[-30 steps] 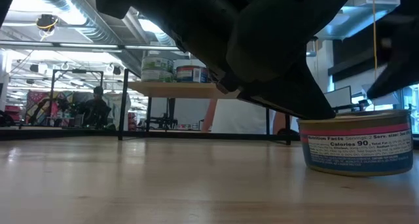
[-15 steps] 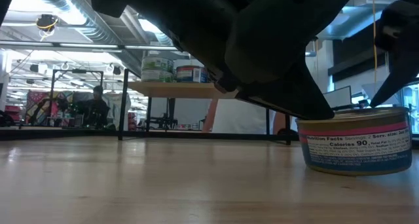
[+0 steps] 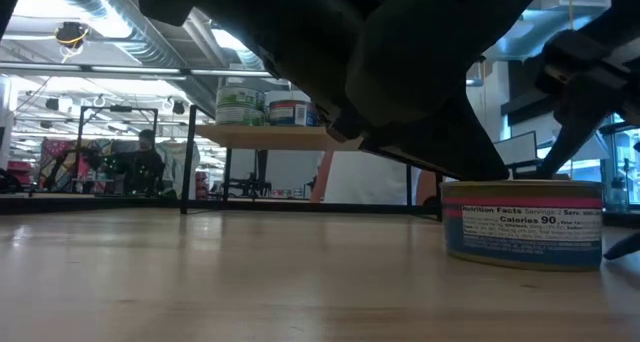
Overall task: Stack canned seafood by type on shelf
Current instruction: Stack the blue pink tuna can with the blue pink tuna can on the shelf
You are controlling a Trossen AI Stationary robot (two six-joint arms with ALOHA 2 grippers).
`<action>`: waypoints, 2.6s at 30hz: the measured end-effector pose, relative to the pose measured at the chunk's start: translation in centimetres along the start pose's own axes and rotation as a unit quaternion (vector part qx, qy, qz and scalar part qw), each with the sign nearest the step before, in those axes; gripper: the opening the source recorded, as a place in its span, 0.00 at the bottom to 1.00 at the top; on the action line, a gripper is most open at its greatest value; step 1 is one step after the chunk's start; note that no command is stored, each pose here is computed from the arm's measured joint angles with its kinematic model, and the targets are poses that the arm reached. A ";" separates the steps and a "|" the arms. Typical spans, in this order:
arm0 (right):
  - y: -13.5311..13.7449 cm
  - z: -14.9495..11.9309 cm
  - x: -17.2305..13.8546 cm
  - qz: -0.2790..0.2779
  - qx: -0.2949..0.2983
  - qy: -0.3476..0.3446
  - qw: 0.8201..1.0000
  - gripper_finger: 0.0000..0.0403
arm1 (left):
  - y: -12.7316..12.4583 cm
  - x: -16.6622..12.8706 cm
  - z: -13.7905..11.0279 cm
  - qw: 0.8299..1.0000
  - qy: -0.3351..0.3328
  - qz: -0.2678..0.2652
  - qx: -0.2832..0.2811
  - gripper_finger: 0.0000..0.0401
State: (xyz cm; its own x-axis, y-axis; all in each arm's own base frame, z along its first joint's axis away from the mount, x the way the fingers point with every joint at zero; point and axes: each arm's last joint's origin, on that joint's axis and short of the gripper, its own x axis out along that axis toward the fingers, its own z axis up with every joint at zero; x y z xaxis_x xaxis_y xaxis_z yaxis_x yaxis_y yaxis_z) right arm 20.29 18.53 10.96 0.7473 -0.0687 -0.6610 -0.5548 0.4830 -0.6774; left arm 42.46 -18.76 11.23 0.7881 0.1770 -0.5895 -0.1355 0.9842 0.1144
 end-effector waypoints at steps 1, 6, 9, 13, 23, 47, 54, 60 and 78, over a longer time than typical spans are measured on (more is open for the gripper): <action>0.1 0.0 0.1 -0.001 -0.004 0.001 1.000 0.64 | 0.0 0.0 0.0 1.000 0.000 0.000 0.000 0.15; 0.4 0.3 -0.5 -0.036 0.022 -0.001 0.999 0.64 | 0.0 -0.1 0.1 1.000 -0.001 0.001 -0.003 0.15; 0.1 1.5 -1.6 -0.073 0.071 -0.023 0.995 0.64 | 0.0 -0.8 0.5 1.000 0.001 -0.003 -0.001 0.15; -0.5 2.2 -3.0 -0.093 0.113 -0.022 0.989 0.64 | 0.2 -1.9 1.0 1.000 0.013 -0.007 0.005 0.15; -1.3 2.6 -4.1 -0.040 0.265 -0.050 0.962 0.64 | 0.7 -2.3 1.5 1.000 0.015 0.008 0.002 0.15; -1.2 2.6 -4.0 -0.034 0.286 -0.049 0.956 0.64 | 2.2 -2.7 -0.4 0.999 0.018 0.016 -0.023 0.05; -0.3 2.6 -3.1 -0.023 0.278 -0.041 0.959 0.64 | 2.2 -2.7 -0.6 0.999 0.027 0.018 -0.016 0.05; 0.1 2.9 -2.5 -0.014 0.285 -0.053 0.957 0.64 | 2.2 -2.7 -0.6 0.999 0.029 0.017 -0.017 0.05; -0.3 2.6 -0.2 -0.034 0.154 -0.041 0.987 0.64 | 2.3 -2.8 -1.1 0.998 0.041 0.037 -0.016 0.05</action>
State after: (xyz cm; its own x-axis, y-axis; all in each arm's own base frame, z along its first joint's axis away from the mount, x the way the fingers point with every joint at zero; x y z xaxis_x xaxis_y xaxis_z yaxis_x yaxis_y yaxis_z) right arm 21.30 20.67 12.15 0.8130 -0.0466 -0.5803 -0.3736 0.7227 -0.5814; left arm 39.31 -16.97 12.26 0.7238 0.2489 -0.6435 -0.2118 0.9678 0.1361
